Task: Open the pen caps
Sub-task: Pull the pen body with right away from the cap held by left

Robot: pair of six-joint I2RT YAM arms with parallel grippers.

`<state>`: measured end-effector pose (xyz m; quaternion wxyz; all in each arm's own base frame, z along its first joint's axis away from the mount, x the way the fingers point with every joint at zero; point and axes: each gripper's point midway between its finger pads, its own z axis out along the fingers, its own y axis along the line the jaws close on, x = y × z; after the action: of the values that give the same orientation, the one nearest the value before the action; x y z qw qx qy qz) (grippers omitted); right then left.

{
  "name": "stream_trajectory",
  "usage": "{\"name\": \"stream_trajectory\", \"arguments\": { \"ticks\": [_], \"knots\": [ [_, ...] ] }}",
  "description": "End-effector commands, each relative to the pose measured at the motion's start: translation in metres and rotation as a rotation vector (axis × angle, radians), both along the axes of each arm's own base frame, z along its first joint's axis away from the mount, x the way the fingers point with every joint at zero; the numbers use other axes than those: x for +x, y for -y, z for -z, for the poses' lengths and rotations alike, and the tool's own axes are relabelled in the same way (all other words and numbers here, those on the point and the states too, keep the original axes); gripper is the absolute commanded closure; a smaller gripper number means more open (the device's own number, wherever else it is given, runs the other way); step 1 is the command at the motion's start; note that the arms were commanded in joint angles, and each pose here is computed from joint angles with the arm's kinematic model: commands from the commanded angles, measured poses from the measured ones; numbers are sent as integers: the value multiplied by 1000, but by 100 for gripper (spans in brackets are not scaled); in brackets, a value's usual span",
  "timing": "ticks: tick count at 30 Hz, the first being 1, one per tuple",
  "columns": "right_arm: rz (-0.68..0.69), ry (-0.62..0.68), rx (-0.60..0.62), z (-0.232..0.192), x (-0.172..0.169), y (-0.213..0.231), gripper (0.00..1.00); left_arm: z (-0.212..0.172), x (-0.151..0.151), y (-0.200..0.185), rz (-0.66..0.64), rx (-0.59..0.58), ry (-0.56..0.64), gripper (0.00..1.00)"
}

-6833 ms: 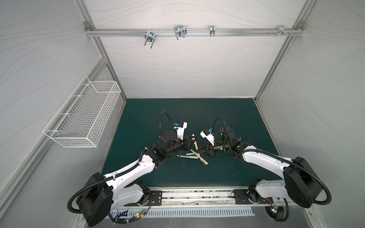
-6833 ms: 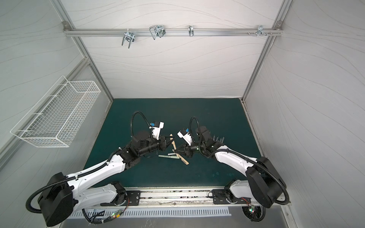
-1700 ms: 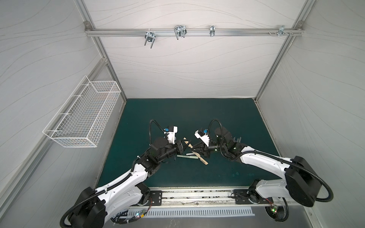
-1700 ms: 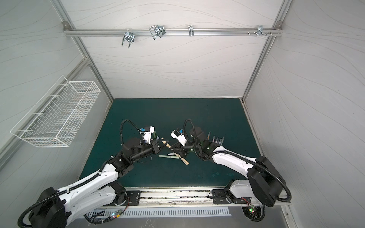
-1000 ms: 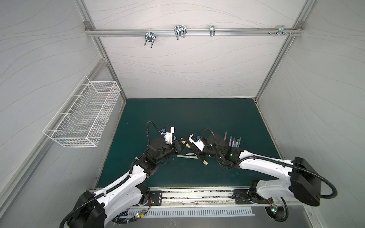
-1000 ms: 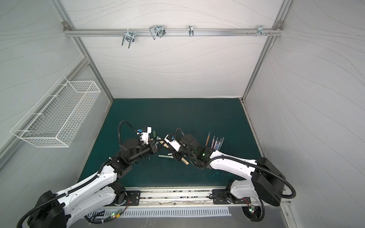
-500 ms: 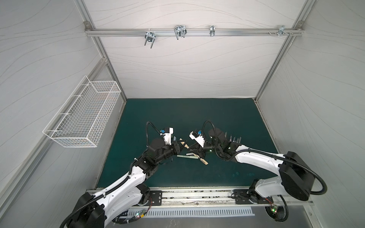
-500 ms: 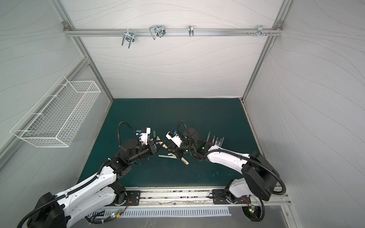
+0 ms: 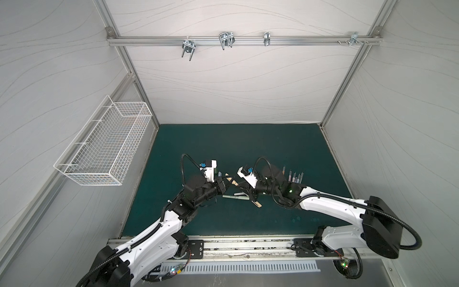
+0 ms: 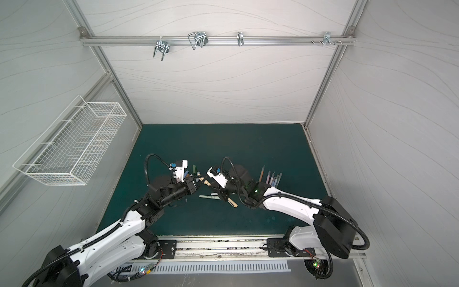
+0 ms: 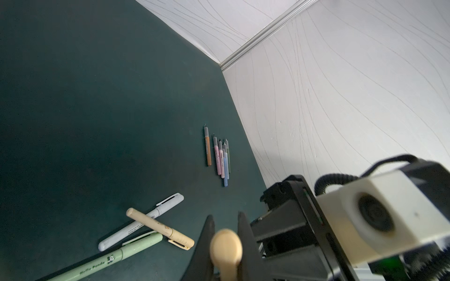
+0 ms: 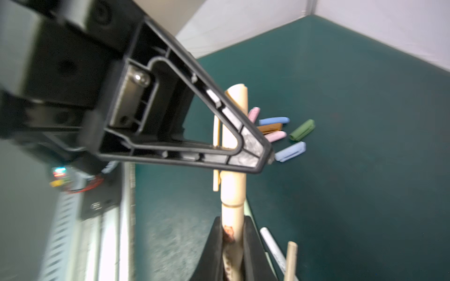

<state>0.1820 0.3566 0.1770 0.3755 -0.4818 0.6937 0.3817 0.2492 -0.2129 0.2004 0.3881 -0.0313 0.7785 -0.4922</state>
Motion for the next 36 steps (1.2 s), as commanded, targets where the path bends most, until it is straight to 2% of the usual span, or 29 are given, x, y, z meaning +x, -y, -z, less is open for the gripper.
{"name": "stream_trajectory", "arguments": {
  "ticks": [1,9,16,19,25,29,32,36],
  "knots": [
    [-272,-339,-59,32,-62,25,100,-19,45,-58,-341,33,104,100],
    [-380,-526,23,26,-67,30,100,-19,45,-59,-344,28,106,100],
    [-342,-524,5,32,-61,30,100,-19,47,-63,-355,28,104,100],
    [-243,-441,-64,43,-49,31,100,-20,47,-67,-367,26,105,100],
    [69,-81,-307,72,-11,38,100,-19,48,-77,-407,49,104,100],
    [124,42,-354,70,-7,37,100,-18,49,-82,-424,45,102,100],
    [4,-46,-271,63,-27,31,100,-16,50,-85,-435,48,98,100],
    [-272,-410,-42,34,-59,30,100,-16,51,-86,-436,45,98,100]
  ]
}}
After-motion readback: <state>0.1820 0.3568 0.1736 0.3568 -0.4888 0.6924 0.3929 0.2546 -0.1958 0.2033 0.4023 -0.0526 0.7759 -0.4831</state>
